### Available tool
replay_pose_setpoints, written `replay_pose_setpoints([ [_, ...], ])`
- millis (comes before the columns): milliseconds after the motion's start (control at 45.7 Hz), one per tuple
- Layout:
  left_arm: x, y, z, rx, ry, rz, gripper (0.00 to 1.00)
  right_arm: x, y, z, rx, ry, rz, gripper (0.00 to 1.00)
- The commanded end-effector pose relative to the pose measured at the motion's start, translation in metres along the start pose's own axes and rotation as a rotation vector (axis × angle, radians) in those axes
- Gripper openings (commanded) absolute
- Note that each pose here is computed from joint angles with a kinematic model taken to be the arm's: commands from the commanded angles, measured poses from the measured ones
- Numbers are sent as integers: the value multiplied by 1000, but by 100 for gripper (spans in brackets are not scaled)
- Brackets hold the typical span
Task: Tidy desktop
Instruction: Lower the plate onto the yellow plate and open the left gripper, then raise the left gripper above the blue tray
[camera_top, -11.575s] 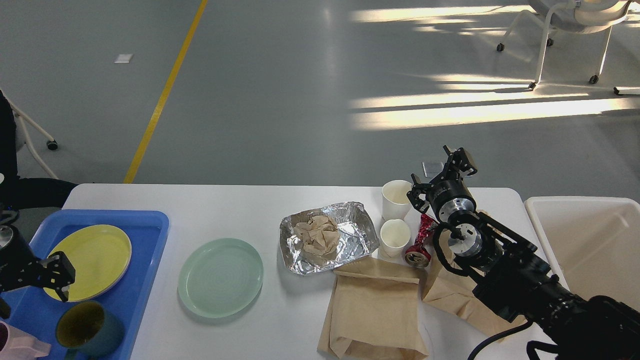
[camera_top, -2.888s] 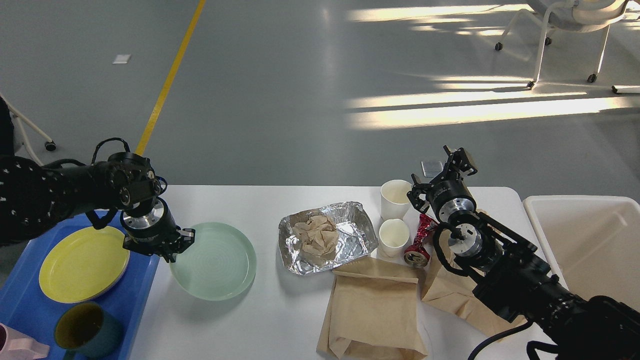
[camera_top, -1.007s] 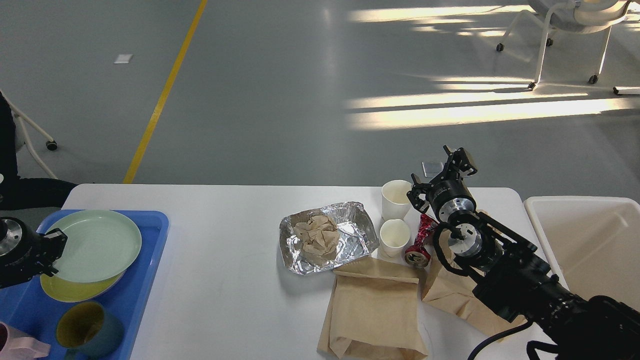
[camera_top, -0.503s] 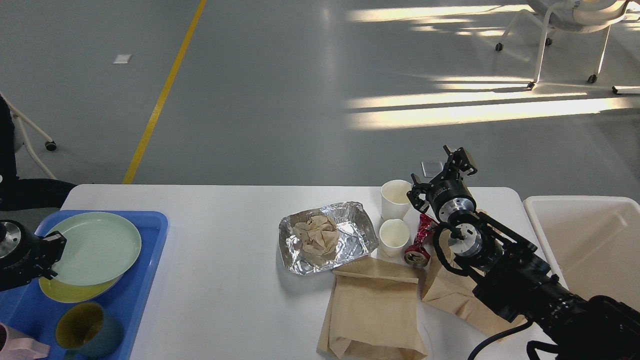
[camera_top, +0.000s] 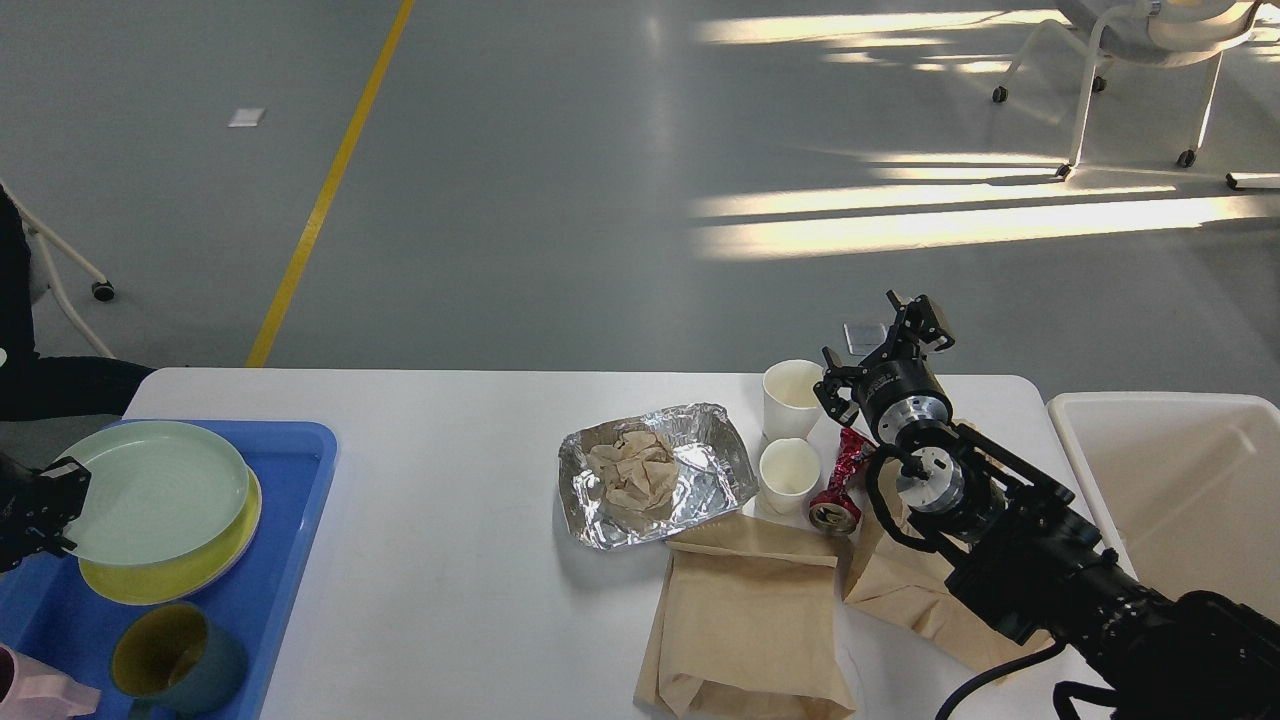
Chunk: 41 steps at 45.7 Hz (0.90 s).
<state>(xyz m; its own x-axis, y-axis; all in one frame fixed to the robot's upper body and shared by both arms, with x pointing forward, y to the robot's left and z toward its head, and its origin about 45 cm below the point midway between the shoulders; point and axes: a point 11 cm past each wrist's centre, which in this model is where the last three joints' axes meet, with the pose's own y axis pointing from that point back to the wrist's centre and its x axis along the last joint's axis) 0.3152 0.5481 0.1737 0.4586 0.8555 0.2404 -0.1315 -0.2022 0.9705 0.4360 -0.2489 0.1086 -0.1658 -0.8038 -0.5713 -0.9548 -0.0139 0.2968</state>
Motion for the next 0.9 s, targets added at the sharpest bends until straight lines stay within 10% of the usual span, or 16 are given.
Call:
replay_pose_setpoints([
  [0,-2,-2,3,-2,-6,1,16,0,0,0,-1,0,1,100],
  [481,6,-13,11,-55,162,165,90,0,0,0,0,0,-1,100],
  [875,32,10,40,-306,444,161,96,0,0,0,-1,0,1,100],
])
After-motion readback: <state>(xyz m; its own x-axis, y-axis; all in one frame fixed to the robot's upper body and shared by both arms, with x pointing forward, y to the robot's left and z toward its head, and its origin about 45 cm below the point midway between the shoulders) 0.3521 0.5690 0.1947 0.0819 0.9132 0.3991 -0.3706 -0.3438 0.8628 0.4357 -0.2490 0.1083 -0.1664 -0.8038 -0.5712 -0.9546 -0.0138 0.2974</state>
